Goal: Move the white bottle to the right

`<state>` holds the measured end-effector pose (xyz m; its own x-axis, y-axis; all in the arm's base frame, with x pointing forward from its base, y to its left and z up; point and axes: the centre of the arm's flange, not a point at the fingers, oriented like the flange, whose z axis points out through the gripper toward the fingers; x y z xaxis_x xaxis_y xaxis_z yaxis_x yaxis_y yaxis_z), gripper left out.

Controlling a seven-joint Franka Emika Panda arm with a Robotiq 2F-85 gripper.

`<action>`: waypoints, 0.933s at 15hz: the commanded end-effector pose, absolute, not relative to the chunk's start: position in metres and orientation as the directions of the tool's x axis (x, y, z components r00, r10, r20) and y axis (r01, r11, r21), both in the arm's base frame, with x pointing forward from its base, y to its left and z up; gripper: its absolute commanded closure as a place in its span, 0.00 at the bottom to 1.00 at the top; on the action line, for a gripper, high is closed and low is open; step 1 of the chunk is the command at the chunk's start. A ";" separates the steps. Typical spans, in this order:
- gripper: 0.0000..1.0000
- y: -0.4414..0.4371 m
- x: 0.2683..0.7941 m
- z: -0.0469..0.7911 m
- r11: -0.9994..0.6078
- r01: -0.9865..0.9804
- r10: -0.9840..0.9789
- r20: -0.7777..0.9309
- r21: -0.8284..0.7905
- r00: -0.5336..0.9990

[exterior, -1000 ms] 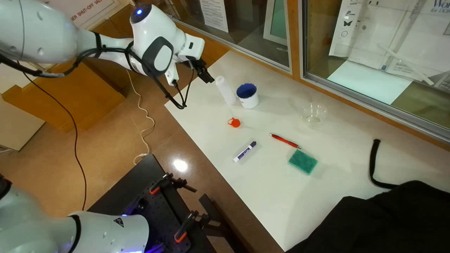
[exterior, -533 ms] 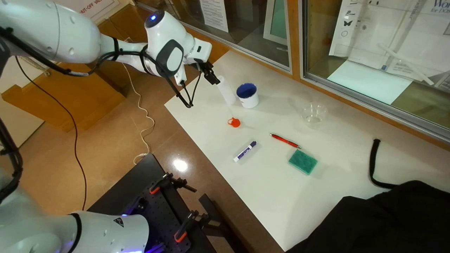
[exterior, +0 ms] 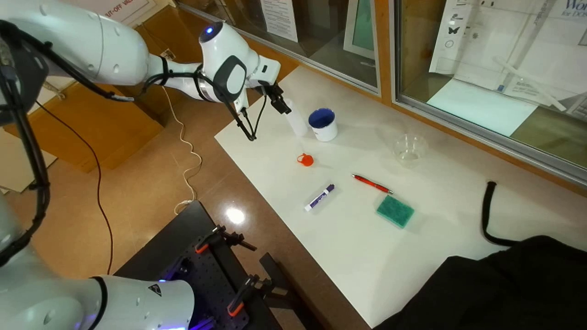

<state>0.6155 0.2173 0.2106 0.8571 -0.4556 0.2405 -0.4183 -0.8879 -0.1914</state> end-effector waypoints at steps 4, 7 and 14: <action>0.26 0.228 0.630 0.202 -0.887 -0.444 -0.461 0.221 -0.126 0.859; 0.49 0.225 0.632 0.201 -0.887 -0.447 -0.461 0.212 -0.113 0.861; 0.70 0.220 0.630 0.211 -0.882 -0.459 -0.471 0.188 -0.107 0.862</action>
